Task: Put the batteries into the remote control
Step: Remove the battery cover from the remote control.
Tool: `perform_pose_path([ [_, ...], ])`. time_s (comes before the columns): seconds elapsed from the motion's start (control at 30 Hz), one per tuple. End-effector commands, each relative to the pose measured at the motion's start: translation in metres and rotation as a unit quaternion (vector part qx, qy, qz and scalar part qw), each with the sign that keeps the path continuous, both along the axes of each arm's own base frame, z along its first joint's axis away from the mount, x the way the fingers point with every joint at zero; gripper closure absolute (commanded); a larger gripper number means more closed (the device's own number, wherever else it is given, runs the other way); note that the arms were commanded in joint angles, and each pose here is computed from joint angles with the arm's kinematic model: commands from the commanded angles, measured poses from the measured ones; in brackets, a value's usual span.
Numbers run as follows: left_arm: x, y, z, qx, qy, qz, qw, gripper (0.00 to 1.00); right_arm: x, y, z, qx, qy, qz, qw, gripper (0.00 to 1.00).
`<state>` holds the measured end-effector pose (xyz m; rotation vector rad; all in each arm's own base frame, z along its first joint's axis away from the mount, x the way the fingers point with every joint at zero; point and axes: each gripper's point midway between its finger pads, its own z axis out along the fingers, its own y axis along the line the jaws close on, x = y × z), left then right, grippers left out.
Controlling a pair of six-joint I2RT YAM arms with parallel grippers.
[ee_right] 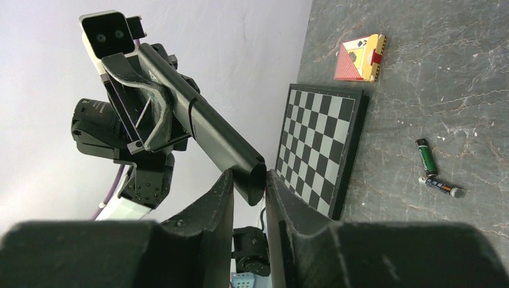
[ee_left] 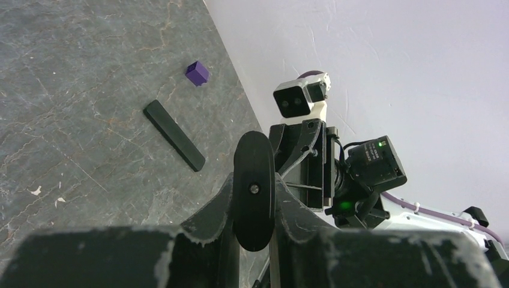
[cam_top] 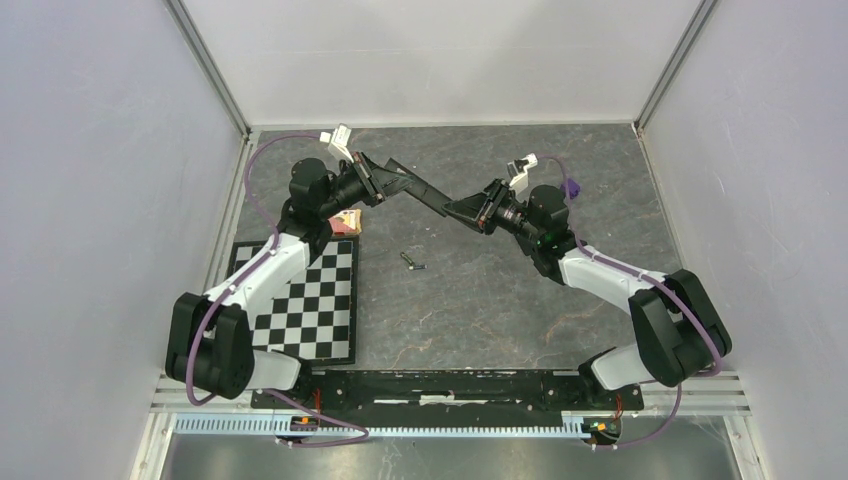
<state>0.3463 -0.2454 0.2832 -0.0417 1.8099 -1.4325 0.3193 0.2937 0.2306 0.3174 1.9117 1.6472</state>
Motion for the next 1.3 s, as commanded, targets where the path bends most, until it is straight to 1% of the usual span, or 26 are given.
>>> perform_pose_path([
  [0.0,-0.006,-0.007,0.013,-0.002,-0.045,-0.025,0.999,0.98,0.001,0.000,-0.004,0.003,0.007,0.000,1.000,0.75],
  [0.07,-0.005,-0.006,0.010,0.005,-0.046,-0.022,0.999,0.98,0.000,0.001,-0.005,0.001,0.012,0.002,1.000,0.75],
  [0.17,-0.004,-0.003,0.006,0.021,-0.053,-0.013,0.998,0.98,-0.001,0.002,-0.009,-0.007,0.023,0.007,1.000,0.71],
  [0.27,-0.004,-0.003,0.004,0.029,-0.059,-0.013,0.998,0.98,-0.002,0.001,-0.011,-0.006,0.031,0.006,0.999,0.69],
  [0.3,-0.004,-0.003,0.003,0.029,-0.059,-0.013,0.998,0.98,-0.002,0.001,-0.011,-0.002,0.032,0.006,0.999,0.71],
  [0.33,-0.005,-0.004,0.001,0.030,-0.058,-0.014,0.998,0.98,-0.003,0.001,-0.011,0.003,0.033,0.007,0.999,0.76],
  [0.47,-0.005,-0.003,-0.004,0.036,-0.056,-0.012,0.998,0.98,-0.002,0.002,-0.005,0.011,0.023,0.007,1.000,0.84],
  [0.57,-0.005,-0.002,-0.008,0.047,-0.058,-0.009,0.997,0.98,0.000,0.002,-0.002,0.007,0.017,0.007,1.000,0.86],
  [0.67,-0.005,-0.002,-0.011,0.056,-0.057,-0.012,0.997,0.98,0.000,0.003,0.000,0.002,0.006,0.008,1.000,0.90],
  [0.77,-0.004,-0.002,-0.020,0.070,-0.048,-0.011,0.996,0.98,0.001,0.002,0.007,0.009,-0.018,0.004,1.000,1.00],
  [1.0,0.002,0.007,-0.054,0.116,-0.019,0.011,0.993,0.98,0.000,-0.007,0.010,0.003,-0.066,-0.016,0.998,1.00],
  [1.13,0.006,0.015,-0.082,0.152,-0.002,0.027,0.988,0.98,-0.004,-0.016,-0.004,-0.009,-0.065,-0.032,0.997,1.00],
  [1.27,0.013,0.026,-0.110,0.194,0.011,0.050,0.980,0.98,-0.009,-0.028,-0.037,-0.034,-0.039,-0.053,0.997,1.00],
])
